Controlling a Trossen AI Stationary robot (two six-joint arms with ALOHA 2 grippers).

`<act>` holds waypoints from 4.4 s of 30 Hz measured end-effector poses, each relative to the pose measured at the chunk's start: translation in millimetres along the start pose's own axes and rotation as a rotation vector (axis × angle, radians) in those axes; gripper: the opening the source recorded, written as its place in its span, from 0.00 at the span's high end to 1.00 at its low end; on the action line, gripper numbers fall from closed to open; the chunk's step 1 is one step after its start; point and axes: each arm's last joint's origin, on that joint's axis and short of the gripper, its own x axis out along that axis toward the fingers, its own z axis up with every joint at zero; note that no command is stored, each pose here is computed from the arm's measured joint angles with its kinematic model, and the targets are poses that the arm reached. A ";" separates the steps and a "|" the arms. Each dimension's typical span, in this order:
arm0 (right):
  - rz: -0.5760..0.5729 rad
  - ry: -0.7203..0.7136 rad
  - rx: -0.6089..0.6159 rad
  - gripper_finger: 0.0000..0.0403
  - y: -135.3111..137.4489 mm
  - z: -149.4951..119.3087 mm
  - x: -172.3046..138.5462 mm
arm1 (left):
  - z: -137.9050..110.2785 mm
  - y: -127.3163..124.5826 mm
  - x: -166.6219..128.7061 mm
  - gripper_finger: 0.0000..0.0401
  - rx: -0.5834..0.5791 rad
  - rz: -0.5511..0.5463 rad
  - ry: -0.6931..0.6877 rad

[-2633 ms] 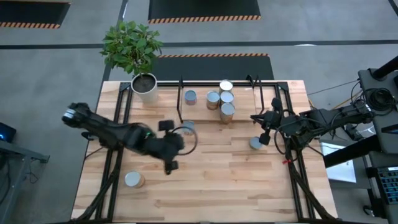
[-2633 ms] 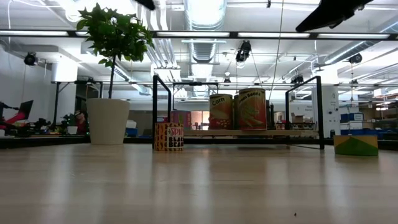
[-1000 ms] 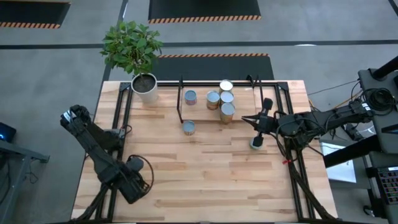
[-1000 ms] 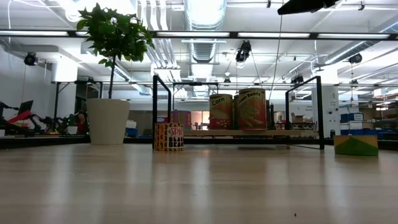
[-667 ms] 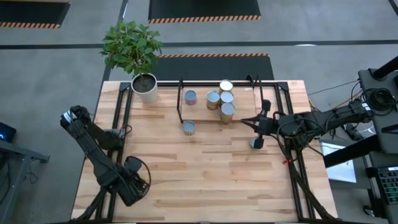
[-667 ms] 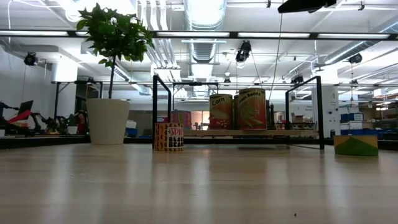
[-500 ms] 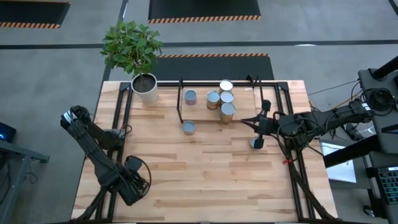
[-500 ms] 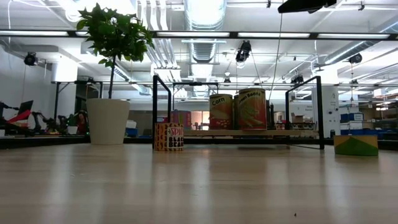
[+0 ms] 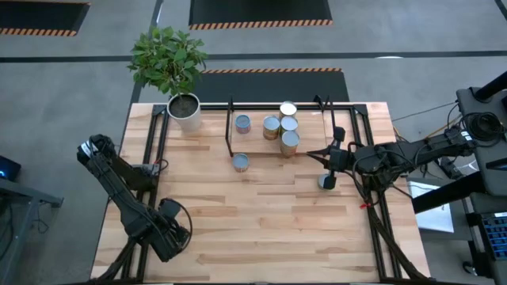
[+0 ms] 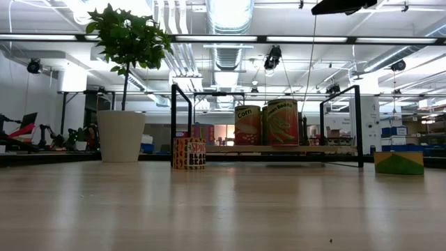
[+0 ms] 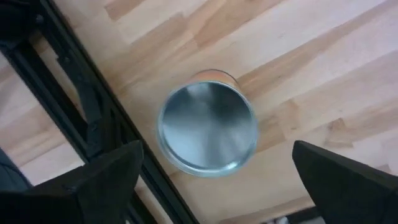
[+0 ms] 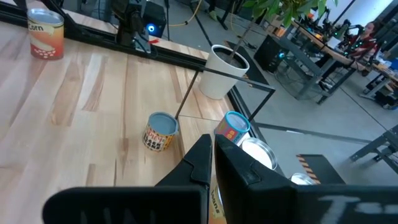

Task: Pick and place cans onto a shelf
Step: Put the canned corn on the shelf

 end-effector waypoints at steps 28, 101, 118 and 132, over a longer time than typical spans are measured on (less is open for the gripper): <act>0.001 0.007 -0.003 0.98 0.1 -0.7 0.0 | -1.8 -2.9 15.3 0.09 0.057 0.047 -0.017; 0.010 0.034 0.007 0.98 0.8 -3.8 -0.1 | 213.8 -124.5 -102.2 0.23 1.135 -0.165 -0.408; 0.013 0.050 -0.008 0.98 1.2 -5.6 -0.1 | 349.8 -111.6 -43.9 0.23 1.119 -0.014 -0.350; 0.006 0.050 -0.040 0.98 0.7 -5.6 -0.5 | 395.8 -107.5 -20.9 0.23 1.152 0.026 -0.317</act>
